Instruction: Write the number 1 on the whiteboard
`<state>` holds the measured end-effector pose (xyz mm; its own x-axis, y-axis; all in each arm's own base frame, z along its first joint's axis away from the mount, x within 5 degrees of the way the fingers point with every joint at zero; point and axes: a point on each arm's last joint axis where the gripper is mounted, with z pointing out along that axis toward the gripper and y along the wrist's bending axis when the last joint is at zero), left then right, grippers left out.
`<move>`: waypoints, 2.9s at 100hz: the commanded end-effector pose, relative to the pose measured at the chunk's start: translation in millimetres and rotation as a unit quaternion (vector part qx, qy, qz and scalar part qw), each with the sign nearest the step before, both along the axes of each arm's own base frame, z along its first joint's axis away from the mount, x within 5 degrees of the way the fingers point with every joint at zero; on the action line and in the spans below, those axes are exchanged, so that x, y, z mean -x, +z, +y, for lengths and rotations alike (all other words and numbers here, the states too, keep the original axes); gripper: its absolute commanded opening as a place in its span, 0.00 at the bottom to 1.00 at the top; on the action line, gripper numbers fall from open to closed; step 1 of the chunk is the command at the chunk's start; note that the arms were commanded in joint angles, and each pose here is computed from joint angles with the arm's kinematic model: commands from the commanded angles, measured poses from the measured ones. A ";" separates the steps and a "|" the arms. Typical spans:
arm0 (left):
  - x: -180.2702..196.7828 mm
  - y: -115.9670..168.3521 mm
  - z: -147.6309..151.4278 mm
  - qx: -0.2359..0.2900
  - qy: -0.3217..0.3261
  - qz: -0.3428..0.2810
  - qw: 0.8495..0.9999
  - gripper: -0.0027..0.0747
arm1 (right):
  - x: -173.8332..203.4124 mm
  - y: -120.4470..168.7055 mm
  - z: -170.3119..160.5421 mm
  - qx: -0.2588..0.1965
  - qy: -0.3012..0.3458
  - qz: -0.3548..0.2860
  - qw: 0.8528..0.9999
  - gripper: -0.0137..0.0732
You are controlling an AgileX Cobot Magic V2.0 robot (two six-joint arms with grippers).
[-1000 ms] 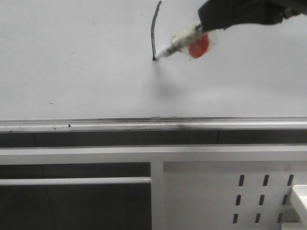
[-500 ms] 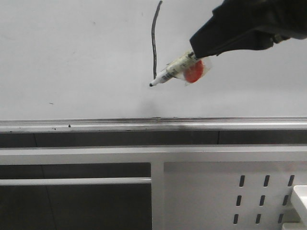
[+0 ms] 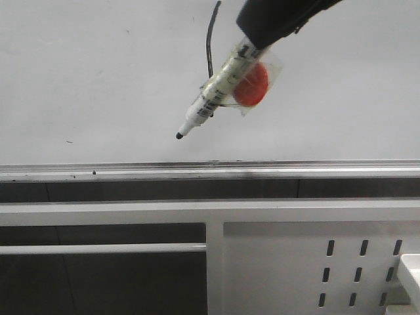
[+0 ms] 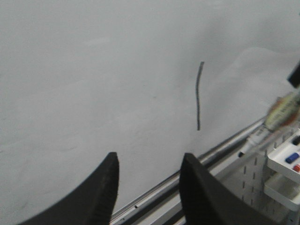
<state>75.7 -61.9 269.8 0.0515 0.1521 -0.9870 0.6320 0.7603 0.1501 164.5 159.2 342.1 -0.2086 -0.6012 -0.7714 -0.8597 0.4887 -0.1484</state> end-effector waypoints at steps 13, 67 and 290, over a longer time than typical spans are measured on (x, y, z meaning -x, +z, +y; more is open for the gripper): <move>-3.1 6.4 -26.8 -0.035 -0.083 -0.026 0.996 0.48 | -4.4 24.0 16.1 -0.021 0.021 -0.036 0.999 0.08; -39.1 -11.2 -88.4 -0.095 -0.145 -0.047 0.984 0.42 | 2.3 33.5 47.3 -0.011 0.080 -0.039 0.996 0.08; -80.7 -37.8 -66.9 0.163 0.120 0.062 0.977 0.01 | 52.3 61.0 -40.6 -0.033 -0.022 -0.061 0.997 0.08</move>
<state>149.2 -127.1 213.1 -0.1717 -0.0757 -0.9822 0.4616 0.8747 -0.1481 111.4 119.8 390.2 -0.1803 -0.5941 -0.7839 -0.8350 0.5136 -0.1972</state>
